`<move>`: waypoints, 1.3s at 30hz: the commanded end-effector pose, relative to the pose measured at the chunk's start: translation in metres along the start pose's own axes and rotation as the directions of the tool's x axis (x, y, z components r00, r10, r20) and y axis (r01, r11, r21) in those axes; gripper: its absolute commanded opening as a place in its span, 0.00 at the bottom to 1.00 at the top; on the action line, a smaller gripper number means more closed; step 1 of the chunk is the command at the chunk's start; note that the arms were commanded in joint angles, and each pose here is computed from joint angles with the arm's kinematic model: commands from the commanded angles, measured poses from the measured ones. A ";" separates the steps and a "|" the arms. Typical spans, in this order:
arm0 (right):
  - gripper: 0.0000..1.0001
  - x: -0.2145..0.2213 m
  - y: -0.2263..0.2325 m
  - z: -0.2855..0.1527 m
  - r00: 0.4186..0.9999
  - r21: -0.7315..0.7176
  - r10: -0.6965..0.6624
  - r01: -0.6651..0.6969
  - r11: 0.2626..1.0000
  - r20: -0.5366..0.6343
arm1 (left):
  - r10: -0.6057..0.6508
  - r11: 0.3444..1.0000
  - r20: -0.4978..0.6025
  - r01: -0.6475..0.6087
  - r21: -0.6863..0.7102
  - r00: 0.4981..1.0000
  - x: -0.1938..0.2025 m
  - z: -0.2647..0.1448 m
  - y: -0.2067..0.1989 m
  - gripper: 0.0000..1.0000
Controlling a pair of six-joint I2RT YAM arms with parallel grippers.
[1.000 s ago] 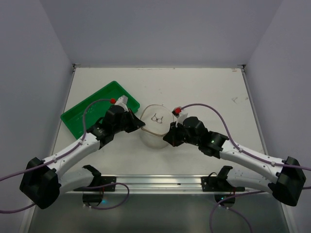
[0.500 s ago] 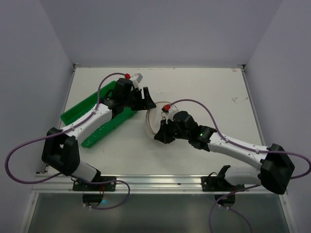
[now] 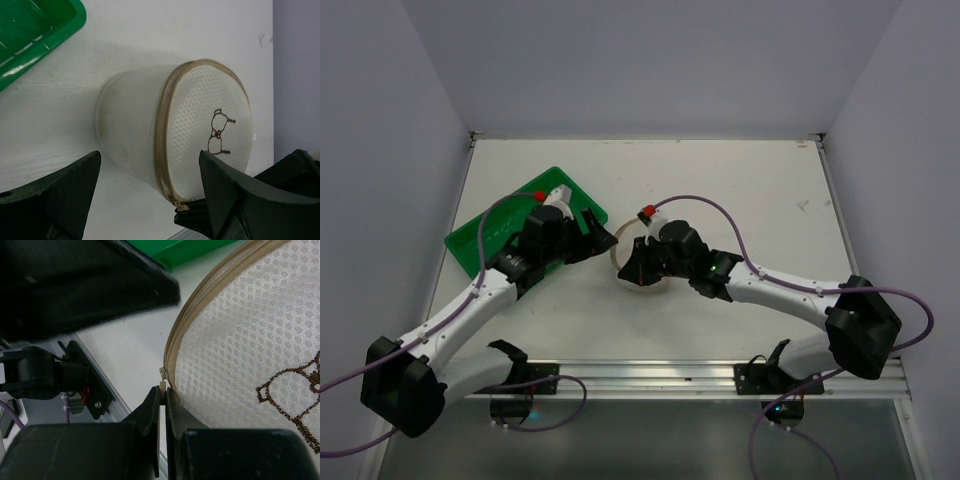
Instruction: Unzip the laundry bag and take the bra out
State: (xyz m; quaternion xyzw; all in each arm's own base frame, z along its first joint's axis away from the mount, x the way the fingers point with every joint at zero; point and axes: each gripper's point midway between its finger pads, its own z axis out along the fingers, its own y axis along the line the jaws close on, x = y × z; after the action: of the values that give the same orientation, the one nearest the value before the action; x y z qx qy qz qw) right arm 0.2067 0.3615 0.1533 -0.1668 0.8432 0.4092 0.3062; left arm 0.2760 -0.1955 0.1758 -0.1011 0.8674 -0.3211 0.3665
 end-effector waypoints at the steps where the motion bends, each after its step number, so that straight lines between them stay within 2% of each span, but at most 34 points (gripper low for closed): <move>1: 0.00 -0.016 0.020 0.001 0.999 -0.068 0.000 0.003 0.998 0.046 | -0.060 0.997 -0.066 0.063 0.047 0.996 0.026 0.013 -0.011 0.81; 3: 0.00 -0.015 0.019 0.001 0.999 -0.062 0.000 0.003 0.998 0.038 | -0.041 0.997 -0.083 0.046 0.066 0.996 0.035 0.016 -0.022 0.77; 6: 0.00 -0.013 0.019 -0.004 0.999 -0.062 -0.005 0.008 0.998 0.037 | -0.043 0.999 -0.092 0.045 0.023 0.995 0.042 0.025 -0.013 0.62; 7: 0.00 -0.012 0.018 -0.005 0.999 -0.059 -0.010 0.012 0.998 0.037 | -0.047 0.999 -0.097 0.048 0.011 0.994 0.043 0.028 -0.010 0.46; 9: 0.00 -0.002 0.009 -0.010 1.000 -0.027 -0.017 0.017 0.999 0.015 | -0.051 0.998 -0.094 0.053 0.015 0.994 0.042 0.028 -0.012 0.26; 10: 0.00 -0.002 0.008 -0.016 1.000 -0.017 -0.027 0.027 1.000 0.014 | -0.051 0.999 -0.078 0.052 0.016 0.996 0.038 0.027 -0.013 0.06; 11: 0.00 -0.002 0.000 -0.020 0.999 0.017 -0.033 0.033 0.999 0.025 | -0.048 0.999 -0.071 0.049 0.012 0.996 0.037 0.025 -0.013 0.00; 12: 0.00 0.016 -0.017 -0.025 0.999 0.075 -0.031 0.032 0.997 -0.019 | -0.045 0.999 -0.069 0.045 -0.005 0.997 0.036 0.024 -0.010 0.00; 13: 0.00 0.015 -0.019 -0.035 0.999 0.087 -0.047 0.047 0.995 0.000 | -0.037 0.999 -0.045 0.037 -0.007 0.998 0.029 0.020 -0.011 0.00; 15: 0.00 0.034 -0.053 -0.048 0.999 0.187 -0.039 0.042 0.981 -0.016 | -0.028 0.999 -0.044 0.027 -0.021 0.999 0.026 0.017 -0.006 0.00; 17: 0.00 0.025 -0.083 -0.070 0.999 0.258 -0.009 -0.004 0.966 0.048 | -0.022 1.000 -0.049 0.022 -0.016 0.999 0.027 0.012 -0.004 0.00; 18: 0.00 0.039 -0.103 -0.078 0.999 0.290 0.030 -0.037 0.956 0.028 | -0.024 0.999 -0.059 0.022 -0.031 0.998 0.031 0.011 0.003 0.00; 19: 0.00 0.036 -0.114 -0.086 0.997 0.304 0.052 -0.065 0.950 0.052 | -0.023 1.000 -0.060 0.022 -0.022 0.998 0.033 0.008 0.002 0.00; 20: 0.00 0.023 -0.127 -0.101 0.991 0.328 0.069 -0.104 0.939 0.119 | -0.025 1.000 -0.065 0.023 -0.020 0.998 0.035 0.007 0.003 0.00; 24: 0.00 0.010 -0.127 -0.111 0.989 0.326 0.021 -0.069 0.943 0.149 | -0.074 0.997 -0.119 0.076 0.016 0.990 0.065 0.003 0.011 0.00; 28: 0.01 0.006 -0.119 -0.100 0.996 0.283 -0.006 -0.021 0.959 0.094 | -0.108 0.991 -0.112 0.115 0.065 0.988 0.089 -0.002 0.004 0.00; 29: 0.04 0.006 -0.118 -0.098 0.997 0.279 -0.003 -0.020 0.960 0.081 | -0.132 0.988 -0.107 0.140 0.063 0.985 0.093 -0.002 0.006 0.00; 30: 0.10 0.004 -0.118 -0.096 0.997 0.277 -0.002 -0.018 0.961 0.071 | -0.137 0.988 -0.107 0.145 0.061 0.985 0.101 -0.001 0.012 0.02; 31: 0.24 0.004 -0.116 -0.095 0.998 0.272 -0.003 -0.015 0.962 0.065 | -0.148 0.985 -0.083 0.154 0.072 0.985 0.098 -0.003 0.012 0.13; 33: 0.37 0.001 -0.112 -0.097 0.998 0.263 -0.008 -0.008 0.965 0.062 | -0.164 0.982 -0.059 0.168 0.081 0.985 0.098 -0.003 0.017 0.27; 34: 0.50 -0.002 -0.108 -0.100 0.997 0.259 -0.015 -0.004 0.966 0.071 | -0.165 0.981 -0.041 0.169 0.097 0.985 0.094 -0.006 0.015 0.41; 36: 0.61 -0.008 -0.102 -0.107 0.997 0.259 -0.022 0.001 0.966 0.078 | -0.155 0.982 0.005 0.154 0.110 0.988 0.083 -0.009 0.011 0.57; 37: 0.68 -0.013 -0.097 -0.113 0.995 0.256 -0.035 0.010 0.967 0.094 | -0.151 0.983 0.039 0.146 0.115 0.988 0.075 -0.012 0.008 0.73; 39: 0.72 -0.021 -0.090 -0.121 0.992 0.270 -0.051 0.018 0.963 0.114 | -0.125 0.988 0.070 0.117 0.103 0.990 0.062 -0.019 0.004 0.83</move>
State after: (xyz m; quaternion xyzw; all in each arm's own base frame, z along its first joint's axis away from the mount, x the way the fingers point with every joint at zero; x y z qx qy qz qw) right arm 0.2177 0.2122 0.1295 -0.1060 0.8885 0.2950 0.3351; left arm 0.1976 -0.2134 0.1069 -0.1376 0.8589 -0.3763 0.3192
